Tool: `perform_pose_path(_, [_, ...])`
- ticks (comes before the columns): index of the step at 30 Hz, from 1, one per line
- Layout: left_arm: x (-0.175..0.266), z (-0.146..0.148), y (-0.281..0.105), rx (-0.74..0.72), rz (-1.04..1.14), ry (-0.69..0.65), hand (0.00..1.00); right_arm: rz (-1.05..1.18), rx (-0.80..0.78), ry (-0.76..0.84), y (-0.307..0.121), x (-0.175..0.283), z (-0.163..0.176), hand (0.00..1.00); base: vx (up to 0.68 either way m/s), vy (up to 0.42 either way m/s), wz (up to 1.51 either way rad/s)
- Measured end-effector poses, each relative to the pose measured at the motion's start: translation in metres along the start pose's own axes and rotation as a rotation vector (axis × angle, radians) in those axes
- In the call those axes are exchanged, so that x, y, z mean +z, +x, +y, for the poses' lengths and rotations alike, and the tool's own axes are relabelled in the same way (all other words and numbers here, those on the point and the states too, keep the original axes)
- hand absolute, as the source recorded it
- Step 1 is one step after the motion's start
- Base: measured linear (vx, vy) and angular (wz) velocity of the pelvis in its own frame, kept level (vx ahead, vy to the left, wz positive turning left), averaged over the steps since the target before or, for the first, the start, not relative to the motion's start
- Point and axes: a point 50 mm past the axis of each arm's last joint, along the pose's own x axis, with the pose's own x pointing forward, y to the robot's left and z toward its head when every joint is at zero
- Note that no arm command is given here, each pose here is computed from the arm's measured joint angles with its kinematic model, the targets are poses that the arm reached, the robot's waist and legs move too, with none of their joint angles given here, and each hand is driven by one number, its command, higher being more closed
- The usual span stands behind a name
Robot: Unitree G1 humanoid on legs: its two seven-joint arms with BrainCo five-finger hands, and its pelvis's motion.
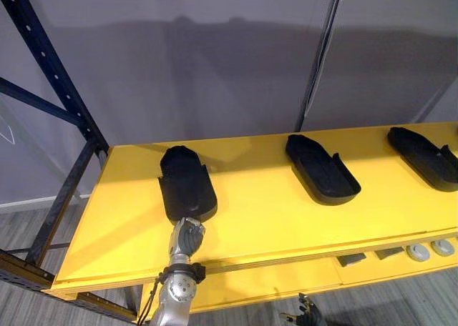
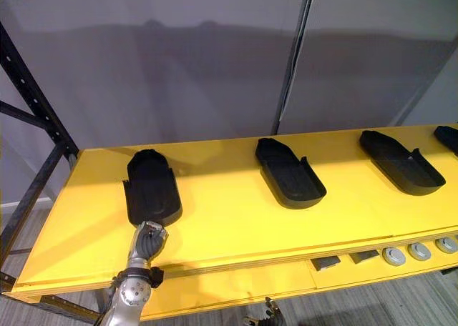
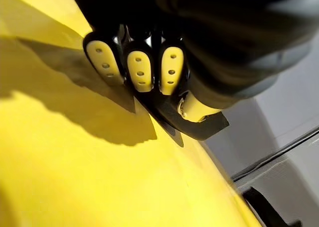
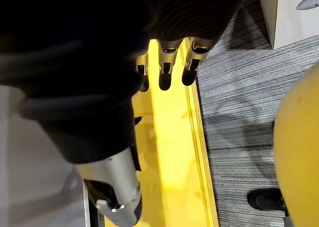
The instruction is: Walk over and take plastic housings, then place them on the shelf
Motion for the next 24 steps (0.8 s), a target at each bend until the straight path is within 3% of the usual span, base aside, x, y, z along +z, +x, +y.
perform_pose_path(16, [-0.012,0.016,0.010,0.087,0.065,0.021,1.00,0.019,0.002,-0.010,0.003,-0.001,-0.001,0.00,-0.02,-0.007,0.01])
perform_pose_path(19, [-0.003,0.022,0.008,0.117,0.029,-0.005,1.00,0.021,0.004,-0.006,0.003,-0.001,0.001,0.00,0.00,0.000,0.00])
perform_pose_path(24, [0.051,0.055,-0.007,0.268,-0.235,-0.130,1.00,0.017,0.002,-0.003,0.003,-0.001,0.001,0.00,0.00,0.000,0.01])
